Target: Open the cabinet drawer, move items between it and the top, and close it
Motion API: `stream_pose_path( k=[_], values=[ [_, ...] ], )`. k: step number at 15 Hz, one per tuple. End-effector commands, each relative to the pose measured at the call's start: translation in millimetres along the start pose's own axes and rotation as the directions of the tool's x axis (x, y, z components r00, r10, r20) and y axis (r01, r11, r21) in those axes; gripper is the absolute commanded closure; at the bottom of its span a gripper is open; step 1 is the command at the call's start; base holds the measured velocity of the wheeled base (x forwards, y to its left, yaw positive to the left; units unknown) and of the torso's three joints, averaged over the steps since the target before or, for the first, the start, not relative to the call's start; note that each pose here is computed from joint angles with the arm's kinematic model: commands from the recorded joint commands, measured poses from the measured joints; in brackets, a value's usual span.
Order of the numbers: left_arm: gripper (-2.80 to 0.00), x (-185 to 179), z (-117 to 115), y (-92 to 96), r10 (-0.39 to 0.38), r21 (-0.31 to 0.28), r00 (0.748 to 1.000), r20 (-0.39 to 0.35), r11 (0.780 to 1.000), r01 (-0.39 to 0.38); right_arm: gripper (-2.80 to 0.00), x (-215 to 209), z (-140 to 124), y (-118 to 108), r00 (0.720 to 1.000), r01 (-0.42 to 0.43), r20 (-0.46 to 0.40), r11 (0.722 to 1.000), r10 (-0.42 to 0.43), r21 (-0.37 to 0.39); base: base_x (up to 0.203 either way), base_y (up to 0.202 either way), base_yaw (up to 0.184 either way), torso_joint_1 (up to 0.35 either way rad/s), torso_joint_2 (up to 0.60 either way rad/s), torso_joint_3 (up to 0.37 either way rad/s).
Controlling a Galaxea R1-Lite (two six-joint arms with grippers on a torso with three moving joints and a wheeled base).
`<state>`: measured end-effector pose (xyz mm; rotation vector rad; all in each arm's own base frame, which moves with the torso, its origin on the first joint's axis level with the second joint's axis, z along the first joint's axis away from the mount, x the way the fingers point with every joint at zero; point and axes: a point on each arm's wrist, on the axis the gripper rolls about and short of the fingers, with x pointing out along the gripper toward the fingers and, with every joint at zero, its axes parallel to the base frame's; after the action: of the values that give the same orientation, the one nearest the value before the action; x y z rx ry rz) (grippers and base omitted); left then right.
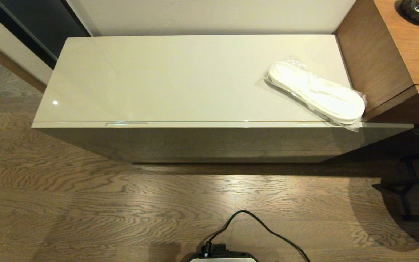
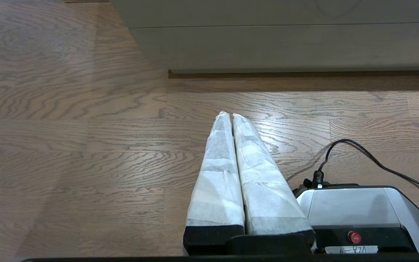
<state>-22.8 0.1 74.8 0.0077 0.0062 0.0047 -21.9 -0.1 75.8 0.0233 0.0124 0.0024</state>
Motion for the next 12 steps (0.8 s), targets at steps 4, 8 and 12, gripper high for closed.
stream_pose_path(
  k=[4, 8, 12],
  values=[
    [0.00, 0.1, 0.0, 0.0, 0.000, 0.000, 1.000, -0.001, 1.000, 0.000, 0.00, 0.2, -0.9, 0.0, 1.000, -0.001, -0.003, 1.000, 0.001, 0.000, 0.000, 0.000, 0.000, 0.000, 0.00, 0.000],
    [0.00, 0.1, 0.0, 0.0, 0.000, 0.000, 1.000, -0.001, 1.000, 0.000, 0.00, 0.2, -0.9, 0.0, 1.000, 0.000, -0.003, 1.000, 0.000, 0.000, 0.000, 0.000, 0.000, 0.000, 0.00, 0.000],
    [0.00, 0.1, 0.0, 0.0, 0.000, -0.001, 1.000, -0.001, 1.000, 0.000, 0.00, 0.2, -0.9, 0.0, 1.000, 0.000, -0.003, 1.000, 0.000, 0.000, 0.000, 0.000, 0.000, 0.000, 0.00, 0.000]
  ],
)
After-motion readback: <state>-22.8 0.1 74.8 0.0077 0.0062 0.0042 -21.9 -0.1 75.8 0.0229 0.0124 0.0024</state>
